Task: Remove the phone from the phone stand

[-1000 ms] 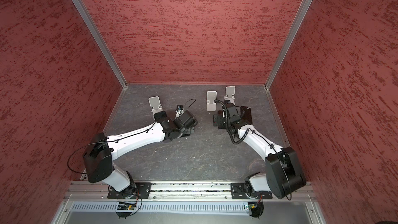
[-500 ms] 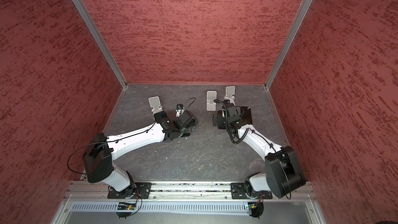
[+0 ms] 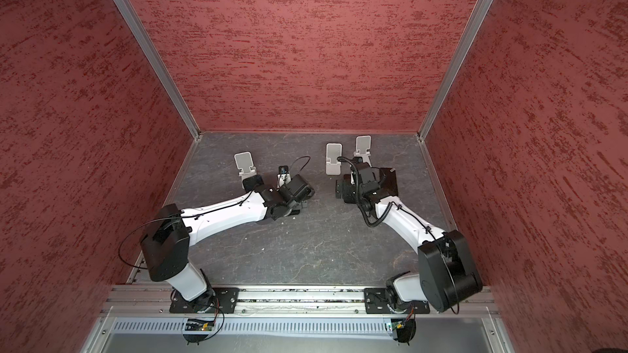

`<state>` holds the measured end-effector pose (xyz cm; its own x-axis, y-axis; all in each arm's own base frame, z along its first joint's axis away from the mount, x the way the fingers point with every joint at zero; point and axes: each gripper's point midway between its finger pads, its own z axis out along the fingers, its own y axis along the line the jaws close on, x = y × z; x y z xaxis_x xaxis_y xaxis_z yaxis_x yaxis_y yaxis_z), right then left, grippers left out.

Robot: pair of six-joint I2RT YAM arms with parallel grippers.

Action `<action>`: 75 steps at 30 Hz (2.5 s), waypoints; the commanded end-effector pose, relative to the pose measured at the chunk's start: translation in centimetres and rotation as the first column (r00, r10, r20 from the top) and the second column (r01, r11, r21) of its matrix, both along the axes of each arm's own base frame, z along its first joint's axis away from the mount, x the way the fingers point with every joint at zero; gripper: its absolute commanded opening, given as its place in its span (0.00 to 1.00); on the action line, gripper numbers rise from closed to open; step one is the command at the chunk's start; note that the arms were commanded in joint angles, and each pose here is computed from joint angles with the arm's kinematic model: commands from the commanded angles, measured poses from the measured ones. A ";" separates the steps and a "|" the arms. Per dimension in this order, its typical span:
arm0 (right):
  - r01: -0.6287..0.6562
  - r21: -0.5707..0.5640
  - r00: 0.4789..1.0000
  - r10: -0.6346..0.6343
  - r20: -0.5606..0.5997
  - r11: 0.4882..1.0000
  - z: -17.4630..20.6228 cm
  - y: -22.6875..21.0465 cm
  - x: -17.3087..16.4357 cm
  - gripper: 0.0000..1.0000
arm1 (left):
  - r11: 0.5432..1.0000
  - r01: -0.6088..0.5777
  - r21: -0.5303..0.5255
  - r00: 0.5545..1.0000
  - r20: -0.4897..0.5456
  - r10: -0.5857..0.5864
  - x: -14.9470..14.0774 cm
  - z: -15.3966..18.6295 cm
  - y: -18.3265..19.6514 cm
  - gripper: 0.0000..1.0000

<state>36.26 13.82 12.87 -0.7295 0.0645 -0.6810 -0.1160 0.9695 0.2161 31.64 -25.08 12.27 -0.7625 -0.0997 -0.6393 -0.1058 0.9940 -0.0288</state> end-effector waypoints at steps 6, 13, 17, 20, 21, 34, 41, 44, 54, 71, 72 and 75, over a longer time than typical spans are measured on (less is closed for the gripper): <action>-0.016 0.017 1.000 0.016 0.013 1.000 -0.2 0.5 -0.1 0.99 | 0.999 -0.045 -0.003 0.999 0.013 0.045 1.1 -0.2 -0.3 0.98; -0.023 0.024 1.000 0.022 0.012 0.999 -0.4 0.6 -0.1 0.99 | 0.997 -0.076 -0.004 0.997 0.023 0.077 1.4 -0.8 0.0 0.97; -0.027 0.026 1.000 0.027 0.014 0.999 -0.4 0.7 -0.1 0.99 | 0.995 -0.097 -0.015 0.995 0.018 0.097 1.6 -1.1 0.0 0.97; -0.028 0.025 1.000 0.027 0.014 0.999 -0.4 0.7 -0.1 0.99 | 0.994 -0.107 -0.028 0.994 0.013 0.108 1.8 -1.3 0.0 0.96; -0.028 0.026 0.999 0.028 0.015 0.999 -0.4 0.7 -0.1 0.99 | 0.994 -0.109 -0.030 0.994 0.011 0.110 1.9 -1.4 0.0 0.96; -0.035 0.023 0.999 0.035 0.005 0.999 -0.8 0.8 -0.1 0.99 | 0.995 -0.092 -0.039 0.996 0.000 0.092 2.4 -2.6 -0.4 0.92; -0.034 0.021 0.999 0.034 0.003 0.999 -0.9 0.8 0.0 0.99 | 0.995 -0.090 -0.044 0.996 0.001 0.091 2.2 -3.1 -0.1 0.90; -0.035 0.021 0.999 0.035 -0.002 0.999 -1.0 0.9 0.0 0.99 | 0.995 -0.092 -0.037 0.996 -0.001 0.092 2.1 -3.2 0.2 0.90; -0.039 0.023 0.999 0.039 -0.014 0.999 -1.4 1.1 0.2 0.99 | 0.995 -0.096 -0.021 0.995 0.003 0.096 2.2 -3.4 0.4 0.84; -0.039 0.022 0.999 0.039 -0.014 0.999 -1.5 1.1 0.1 0.99 | 0.996 -0.092 -0.003 0.996 0.003 0.093 2.1 -3.5 0.6 0.72; -0.039 0.023 0.999 0.039 -0.014 0.999 -1.5 1.0 0.2 0.99 | 0.996 -0.092 -0.001 0.996 0.004 0.092 2.1 -3.4 0.7 0.71; -0.038 0.023 0.999 0.038 -0.014 0.999 -1.4 1.1 0.2 0.99 | 0.996 -0.085 0.007 0.996 0.007 0.084 2.0 -3.3 0.6 0.69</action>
